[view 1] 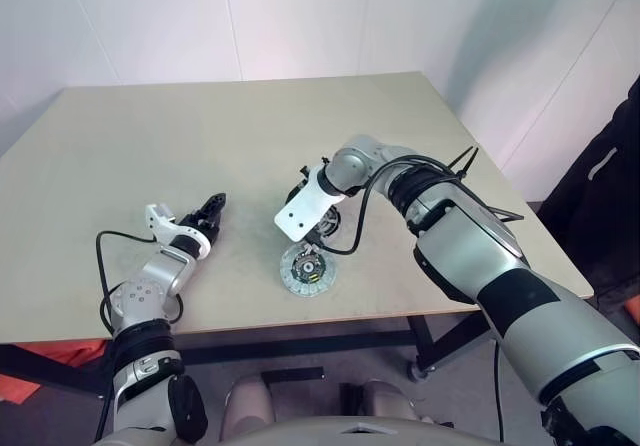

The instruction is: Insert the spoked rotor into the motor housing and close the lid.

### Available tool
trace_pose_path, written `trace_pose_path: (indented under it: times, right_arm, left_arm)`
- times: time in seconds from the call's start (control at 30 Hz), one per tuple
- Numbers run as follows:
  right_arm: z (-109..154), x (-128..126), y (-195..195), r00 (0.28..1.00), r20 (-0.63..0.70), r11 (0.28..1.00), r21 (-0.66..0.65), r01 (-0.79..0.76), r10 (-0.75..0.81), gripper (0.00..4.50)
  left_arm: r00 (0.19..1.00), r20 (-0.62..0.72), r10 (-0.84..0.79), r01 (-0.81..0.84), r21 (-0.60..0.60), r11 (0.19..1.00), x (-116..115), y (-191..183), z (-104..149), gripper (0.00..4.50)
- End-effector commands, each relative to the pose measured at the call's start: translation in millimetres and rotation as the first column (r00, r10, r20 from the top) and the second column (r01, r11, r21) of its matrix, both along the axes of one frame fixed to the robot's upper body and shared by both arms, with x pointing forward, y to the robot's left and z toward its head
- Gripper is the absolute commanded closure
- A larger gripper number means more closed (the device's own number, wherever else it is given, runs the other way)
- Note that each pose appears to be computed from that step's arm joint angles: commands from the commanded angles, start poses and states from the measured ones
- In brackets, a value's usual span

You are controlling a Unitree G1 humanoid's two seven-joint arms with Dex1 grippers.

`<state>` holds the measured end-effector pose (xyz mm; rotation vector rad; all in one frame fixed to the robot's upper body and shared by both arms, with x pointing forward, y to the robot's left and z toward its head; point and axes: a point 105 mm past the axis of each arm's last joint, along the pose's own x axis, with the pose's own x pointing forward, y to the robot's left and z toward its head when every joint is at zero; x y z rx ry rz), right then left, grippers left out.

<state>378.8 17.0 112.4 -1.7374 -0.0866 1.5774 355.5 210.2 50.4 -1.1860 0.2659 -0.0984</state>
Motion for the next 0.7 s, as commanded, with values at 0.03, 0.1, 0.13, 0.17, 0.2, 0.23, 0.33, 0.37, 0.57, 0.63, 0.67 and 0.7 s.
trace_pose_path:
  times: [0.03, 0.1, 0.13, 0.17, 0.2, 0.23, 0.33, 0.37, 0.57, 0.63, 0.67, 0.7]
  right_arm:
    - [24.4, -0.1, 14.5, 0.999, 0.034, 0.997, 0.068, -0.036, 0.034, 2.56]
    - [16.9, -2.7, 13.3, 0.999, 0.009, 0.998, 0.058, -0.034, 0.034, 2.56]
    - [13.2, -3.1, 12.3, 1.0, 0.003, 0.998, 0.052, -0.03, 0.03, 2.56]
    - [11.1, -3.2, 11.7, 1.0, 0.001, 0.998, 0.049, -0.027, 0.027, 2.56]
    - [8.6, -3.1, 10.7, 1.0, -0.001, 0.999, 0.045, -0.022, 0.022, 2.56]
    - [5.0, -3.6, 8.9, 1.0, -0.005, 0.999, 0.036, -0.022, 0.022, 2.56]
    - [-1.7, -8.6, 6.2, 0.999, -0.035, 0.999, 0.022, -0.039, 0.04, 2.56]
    - [-2.1, -9.2, 6.1, 0.998, -0.039, 0.999, 0.021, -0.042, 0.043, 2.56]
    - [-7.1, -8.4, 2.3, 0.999, -0.036, 0.999, 0.008, -0.035, 0.035, 2.56]
    - [-8.4, -9.3, 1.4, 0.998, -0.04, 0.999, 0.002, -0.04, 0.04, 2.56]
    - [-9.3, -9.7, 0.7, 0.998, -0.04, 0.999, -0.004, -0.043, 0.043, 2.56]
    - [-10.4, -9.8, -0.3, 0.998, -0.037, 0.999, -0.012, -0.047, 0.046, 2.56]
  left_arm:
    - [0.999, -0.042, -0.014, 0.014, 0.008, 1.0, -4.1, -4.8, -10.6, 1.47]
    - [0.999, -0.043, -0.013, 0.013, 0.008, 1.0, -4.2, -4.7, -10.5, 1.47]
    - [0.999, -0.043, -0.013, 0.013, 0.008, 1.0, -4.3, -4.5, -10.4, 1.47]
    - [0.999, -0.043, -0.013, 0.013, 0.009, 1.0, -4.3, -4.3, -10.4, 1.47]
    - [0.999, -0.043, -0.012, 0.013, 0.01, 1.0, -4.3, -4.1, -10.2, 1.47]
    - [0.999, -0.043, -0.012, 0.012, 0.011, 1.0, -4.4, -3.8, -10.0, 1.47]
    - [0.999, -0.044, -0.009, 0.01, 0.014, 1.0, -5.1, -2.5, -9.8, 1.47]
    - [0.999, -0.044, -0.009, 0.01, 0.014, 1.0, -5.3, -2.3, -9.8, 1.47]
    - [0.999, -0.044, -0.013, 0.014, 0.017, 1.0, -4.7, -4.0, -8.7, 1.47]
    - [0.999, -0.044, -0.014, 0.014, 0.018, 1.0, -5.0, -4.2, -8.6, 1.47]
    - [0.999, -0.045, -0.014, 0.015, 0.018, 1.0, -5.1, -4.4, -8.7, 1.47]
    - [0.999, -0.046, -0.014, 0.015, 0.018, 1.0, -5.2, -4.4, -8.8, 1.47]
